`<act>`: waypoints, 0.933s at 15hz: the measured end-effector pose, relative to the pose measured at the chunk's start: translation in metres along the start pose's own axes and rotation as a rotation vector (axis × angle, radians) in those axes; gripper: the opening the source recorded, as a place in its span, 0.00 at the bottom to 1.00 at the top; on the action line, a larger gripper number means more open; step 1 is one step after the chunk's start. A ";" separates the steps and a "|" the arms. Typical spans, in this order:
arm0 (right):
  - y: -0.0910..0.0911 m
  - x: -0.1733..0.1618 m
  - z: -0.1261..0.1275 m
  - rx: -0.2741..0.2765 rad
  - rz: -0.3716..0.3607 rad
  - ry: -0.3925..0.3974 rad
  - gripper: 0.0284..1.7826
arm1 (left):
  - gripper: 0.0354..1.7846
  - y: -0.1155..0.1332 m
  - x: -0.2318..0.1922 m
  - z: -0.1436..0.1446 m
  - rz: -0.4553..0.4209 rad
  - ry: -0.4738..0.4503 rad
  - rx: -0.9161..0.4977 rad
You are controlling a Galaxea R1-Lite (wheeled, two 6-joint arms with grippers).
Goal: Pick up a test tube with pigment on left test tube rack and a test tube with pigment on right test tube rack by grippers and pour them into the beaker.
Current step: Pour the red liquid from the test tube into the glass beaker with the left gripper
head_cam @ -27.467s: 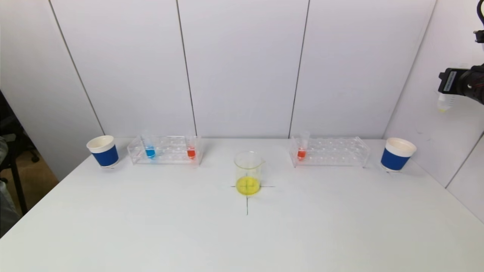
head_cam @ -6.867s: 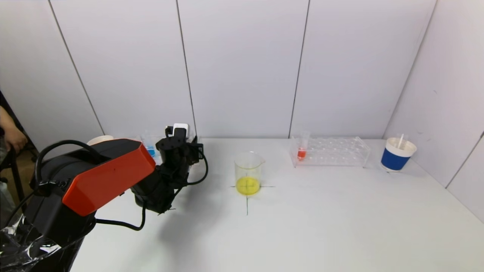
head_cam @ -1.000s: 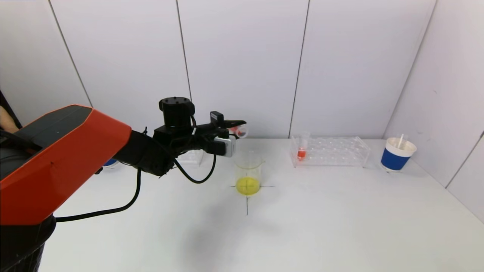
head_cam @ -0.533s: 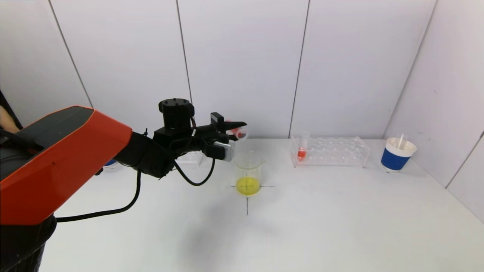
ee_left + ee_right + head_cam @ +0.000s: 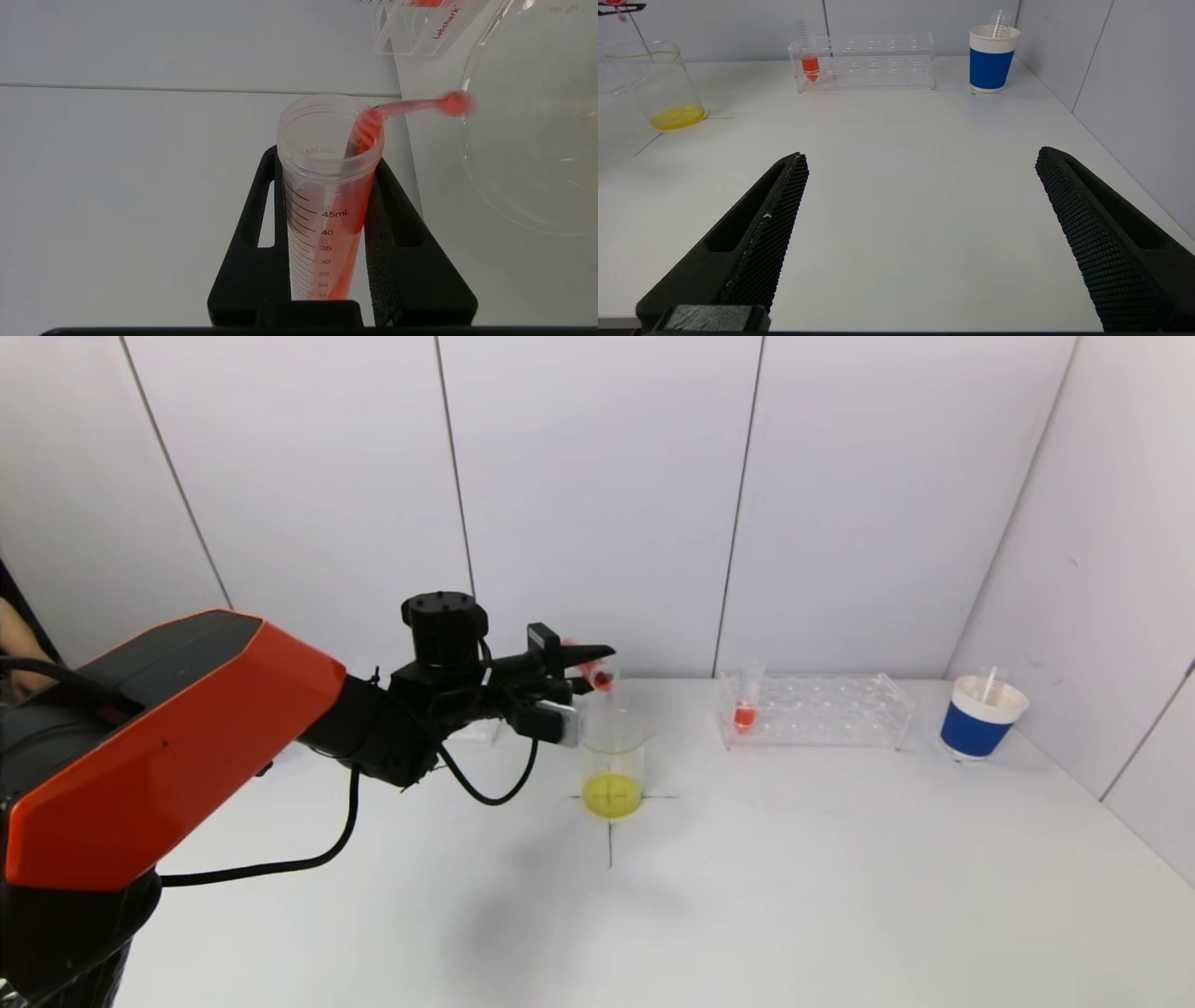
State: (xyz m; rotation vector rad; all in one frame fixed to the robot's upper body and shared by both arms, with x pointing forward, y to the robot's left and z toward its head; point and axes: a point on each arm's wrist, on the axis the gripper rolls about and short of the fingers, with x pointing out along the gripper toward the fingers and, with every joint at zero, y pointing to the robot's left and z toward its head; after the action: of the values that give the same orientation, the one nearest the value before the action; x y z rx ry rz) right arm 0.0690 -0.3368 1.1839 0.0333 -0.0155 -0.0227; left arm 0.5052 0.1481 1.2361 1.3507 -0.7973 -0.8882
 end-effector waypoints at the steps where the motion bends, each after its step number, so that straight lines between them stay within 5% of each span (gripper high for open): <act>1: 0.000 0.000 0.000 0.000 0.000 0.000 0.99 | 0.24 -0.002 0.000 0.000 -0.003 0.000 0.004; 14: 0.000 0.000 0.000 0.000 0.000 0.000 0.99 | 0.24 -0.005 0.001 -0.002 -0.005 0.000 0.091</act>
State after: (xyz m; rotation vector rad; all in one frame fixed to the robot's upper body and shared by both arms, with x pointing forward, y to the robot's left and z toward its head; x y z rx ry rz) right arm 0.0690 -0.3368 1.1839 0.0337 -0.0155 -0.0227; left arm 0.5073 0.1477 1.2312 1.4329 -0.8434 -0.8651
